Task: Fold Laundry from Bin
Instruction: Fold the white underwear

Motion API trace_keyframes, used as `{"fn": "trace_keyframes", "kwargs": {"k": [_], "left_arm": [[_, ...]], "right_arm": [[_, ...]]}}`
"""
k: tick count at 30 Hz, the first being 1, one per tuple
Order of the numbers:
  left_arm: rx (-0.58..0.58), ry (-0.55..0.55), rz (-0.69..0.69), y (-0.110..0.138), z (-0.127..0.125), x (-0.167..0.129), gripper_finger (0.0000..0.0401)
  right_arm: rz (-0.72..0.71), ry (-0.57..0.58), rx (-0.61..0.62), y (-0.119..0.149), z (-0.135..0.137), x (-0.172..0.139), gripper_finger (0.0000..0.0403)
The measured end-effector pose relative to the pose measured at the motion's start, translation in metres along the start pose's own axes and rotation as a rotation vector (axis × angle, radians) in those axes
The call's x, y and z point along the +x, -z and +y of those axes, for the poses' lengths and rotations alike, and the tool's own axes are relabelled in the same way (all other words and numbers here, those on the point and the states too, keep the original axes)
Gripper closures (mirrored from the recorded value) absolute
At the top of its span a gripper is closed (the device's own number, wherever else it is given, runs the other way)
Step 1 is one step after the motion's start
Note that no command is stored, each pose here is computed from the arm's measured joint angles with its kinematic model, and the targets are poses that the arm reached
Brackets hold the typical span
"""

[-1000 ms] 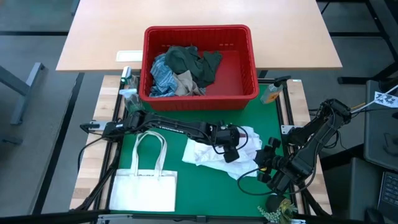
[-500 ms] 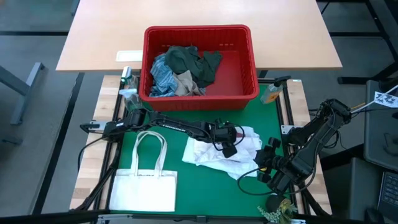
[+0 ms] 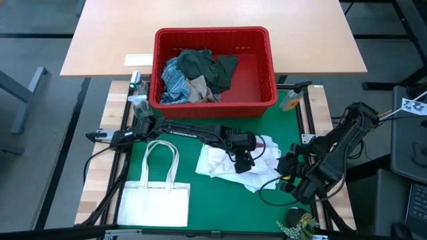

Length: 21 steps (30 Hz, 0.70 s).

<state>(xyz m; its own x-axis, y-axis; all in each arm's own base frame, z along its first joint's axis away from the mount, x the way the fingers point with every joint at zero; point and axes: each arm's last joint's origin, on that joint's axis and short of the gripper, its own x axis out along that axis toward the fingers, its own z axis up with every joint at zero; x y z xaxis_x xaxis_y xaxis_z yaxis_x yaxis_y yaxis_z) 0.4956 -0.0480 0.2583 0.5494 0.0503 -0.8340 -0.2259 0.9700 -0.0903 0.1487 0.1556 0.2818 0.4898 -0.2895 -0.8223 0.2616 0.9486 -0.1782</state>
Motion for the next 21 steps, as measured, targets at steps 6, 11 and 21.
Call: {"fn": "trace_keyframes", "kwargs": {"k": [6,11,21], "left_arm": [[0.106,-0.027,0.093,0.006,-0.02,-0.033,0.0269],[0.159,-0.055,0.185,0.022,-0.034,-0.041,0.0269],[0.256,-0.155,0.365,0.052,-0.051,-0.052,0.0269]], "right_arm": [[-0.103,-0.012,0.018,-0.003,-0.024,-0.017,0.0219],[-0.163,-0.014,0.041,-0.003,-0.036,-0.024,0.0219],[-0.062,0.026,0.114,0.026,-0.07,0.008,0.0219]]}}
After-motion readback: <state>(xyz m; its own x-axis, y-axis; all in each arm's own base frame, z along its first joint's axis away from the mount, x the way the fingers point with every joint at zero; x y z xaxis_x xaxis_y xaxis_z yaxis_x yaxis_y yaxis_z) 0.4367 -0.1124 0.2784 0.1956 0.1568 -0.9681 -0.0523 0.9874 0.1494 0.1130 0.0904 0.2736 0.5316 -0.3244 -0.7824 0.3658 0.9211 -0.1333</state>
